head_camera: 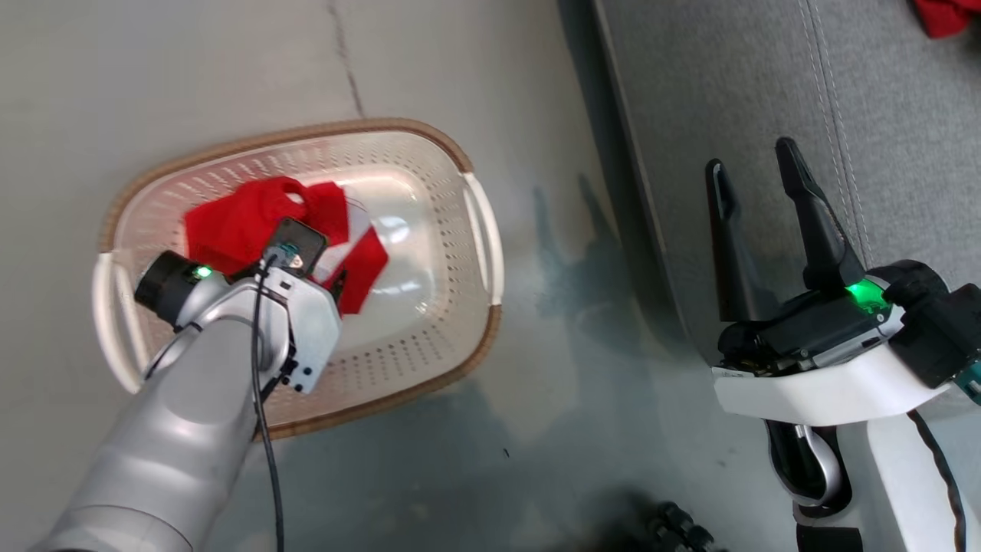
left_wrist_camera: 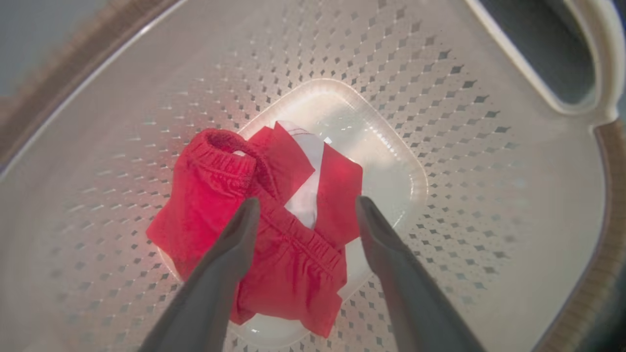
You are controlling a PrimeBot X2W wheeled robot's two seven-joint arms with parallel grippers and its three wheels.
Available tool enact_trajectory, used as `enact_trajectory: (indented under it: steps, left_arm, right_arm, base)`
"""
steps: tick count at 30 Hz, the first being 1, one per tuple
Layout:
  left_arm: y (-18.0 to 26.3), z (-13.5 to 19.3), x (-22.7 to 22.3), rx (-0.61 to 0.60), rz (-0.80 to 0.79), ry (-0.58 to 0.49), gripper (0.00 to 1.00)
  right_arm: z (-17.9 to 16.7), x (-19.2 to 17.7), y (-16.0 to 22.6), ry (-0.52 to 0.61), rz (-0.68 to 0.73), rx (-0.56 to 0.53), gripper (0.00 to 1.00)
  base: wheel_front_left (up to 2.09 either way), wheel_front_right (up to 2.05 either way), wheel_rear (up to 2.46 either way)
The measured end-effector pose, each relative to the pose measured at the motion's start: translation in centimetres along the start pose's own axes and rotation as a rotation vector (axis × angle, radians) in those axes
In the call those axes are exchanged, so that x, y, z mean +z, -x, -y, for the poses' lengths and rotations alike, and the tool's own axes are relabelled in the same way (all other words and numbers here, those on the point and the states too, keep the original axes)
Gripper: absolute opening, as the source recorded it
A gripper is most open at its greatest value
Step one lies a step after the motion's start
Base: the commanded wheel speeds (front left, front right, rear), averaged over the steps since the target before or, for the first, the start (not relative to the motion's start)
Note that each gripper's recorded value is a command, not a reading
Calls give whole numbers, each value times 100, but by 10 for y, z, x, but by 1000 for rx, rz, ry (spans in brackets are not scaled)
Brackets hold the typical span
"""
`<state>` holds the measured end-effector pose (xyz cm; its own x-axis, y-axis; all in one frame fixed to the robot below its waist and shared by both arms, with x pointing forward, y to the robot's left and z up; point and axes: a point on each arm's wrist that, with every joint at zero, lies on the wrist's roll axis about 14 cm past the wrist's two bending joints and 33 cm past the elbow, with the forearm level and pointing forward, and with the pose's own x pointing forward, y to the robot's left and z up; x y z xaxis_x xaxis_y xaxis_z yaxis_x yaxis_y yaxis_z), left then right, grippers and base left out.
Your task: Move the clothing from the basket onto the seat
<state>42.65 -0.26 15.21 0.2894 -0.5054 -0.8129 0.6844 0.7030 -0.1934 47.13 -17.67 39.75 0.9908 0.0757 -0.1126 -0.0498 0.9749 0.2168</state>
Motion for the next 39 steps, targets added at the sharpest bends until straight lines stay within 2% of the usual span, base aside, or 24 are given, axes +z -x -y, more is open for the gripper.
enact_trajectory:
  steps: [13,21,22,24,31,39]
  left_arm:
    - [-78,-5,-57,-51,-184,3,100]
    - [-89,-10,-81,-37,-261,-11,100]
    - [-89,-11,-82,-35,-267,-16,72]
    - [-89,-14,-83,-23,-266,-31,0]
    - [-91,-24,-67,0,-206,-50,0]
    - [-79,-13,-14,-10,-2,9,0]
  right_arm:
    - [30,-30,2,3,-68,-76,100]
    - [32,-42,5,1,-96,-87,100]
    - [32,-41,5,-1,-94,-87,100]
    - [32,-41,6,-5,-92,-89,100]
    - [30,-36,5,-7,-82,-84,100]
    - [22,-20,-1,9,-40,-51,100]
  base:
    - [0,0,0]
    - [0,0,0]
    - [0,0,0]
    - [0,0,0]
    - [0,0,0]
    - [0,0,0]
